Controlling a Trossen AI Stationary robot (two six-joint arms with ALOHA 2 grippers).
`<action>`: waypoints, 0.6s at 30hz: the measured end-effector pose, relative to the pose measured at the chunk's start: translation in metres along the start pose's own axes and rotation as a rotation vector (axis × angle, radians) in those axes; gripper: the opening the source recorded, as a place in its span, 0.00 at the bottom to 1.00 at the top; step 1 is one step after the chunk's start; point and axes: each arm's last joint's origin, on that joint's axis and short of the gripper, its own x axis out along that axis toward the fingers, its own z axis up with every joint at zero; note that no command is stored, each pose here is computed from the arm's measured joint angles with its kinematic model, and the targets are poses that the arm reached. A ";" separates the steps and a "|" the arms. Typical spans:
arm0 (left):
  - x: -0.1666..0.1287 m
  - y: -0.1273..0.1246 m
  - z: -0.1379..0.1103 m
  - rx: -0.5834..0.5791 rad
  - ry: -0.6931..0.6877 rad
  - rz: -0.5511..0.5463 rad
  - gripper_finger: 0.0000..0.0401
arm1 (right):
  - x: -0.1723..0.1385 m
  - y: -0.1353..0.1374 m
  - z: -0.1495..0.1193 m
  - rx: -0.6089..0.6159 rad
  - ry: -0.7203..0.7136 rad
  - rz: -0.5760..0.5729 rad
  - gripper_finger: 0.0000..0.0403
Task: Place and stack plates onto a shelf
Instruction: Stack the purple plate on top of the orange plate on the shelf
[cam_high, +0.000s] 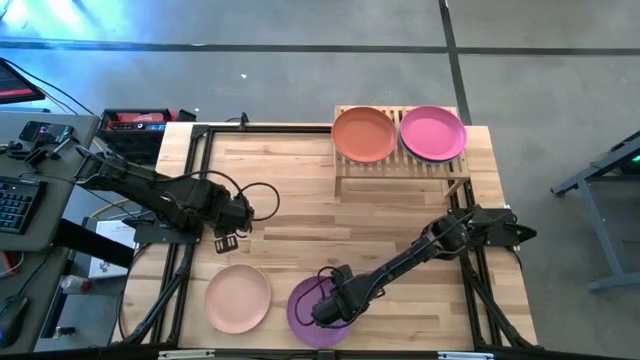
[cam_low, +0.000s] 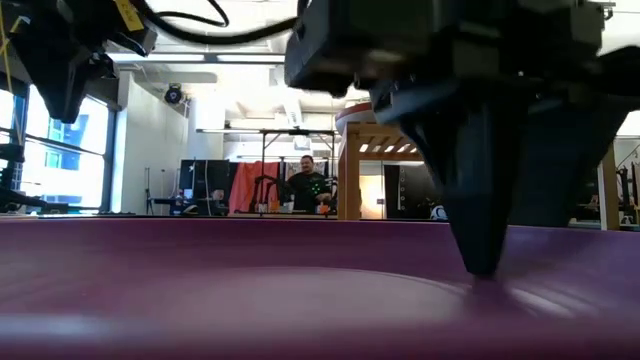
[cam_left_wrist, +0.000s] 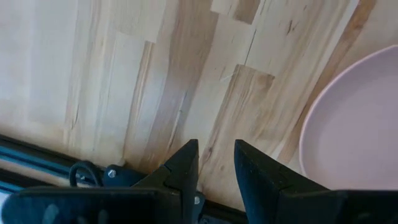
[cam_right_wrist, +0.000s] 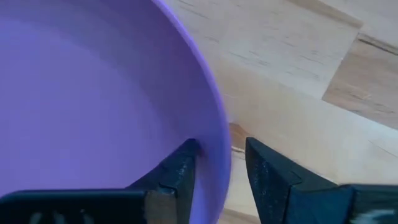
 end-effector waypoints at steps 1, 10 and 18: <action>0.000 0.000 0.000 0.000 -0.005 -0.003 0.23 | 0.002 0.000 0.000 0.000 0.003 -0.005 0.28; 0.000 0.000 0.001 0.002 -0.006 -0.001 0.23 | 0.003 0.003 0.003 0.009 0.036 0.009 0.06; 0.000 0.000 0.001 0.027 -0.006 -0.001 0.23 | 0.000 0.004 0.011 0.028 0.073 0.008 0.01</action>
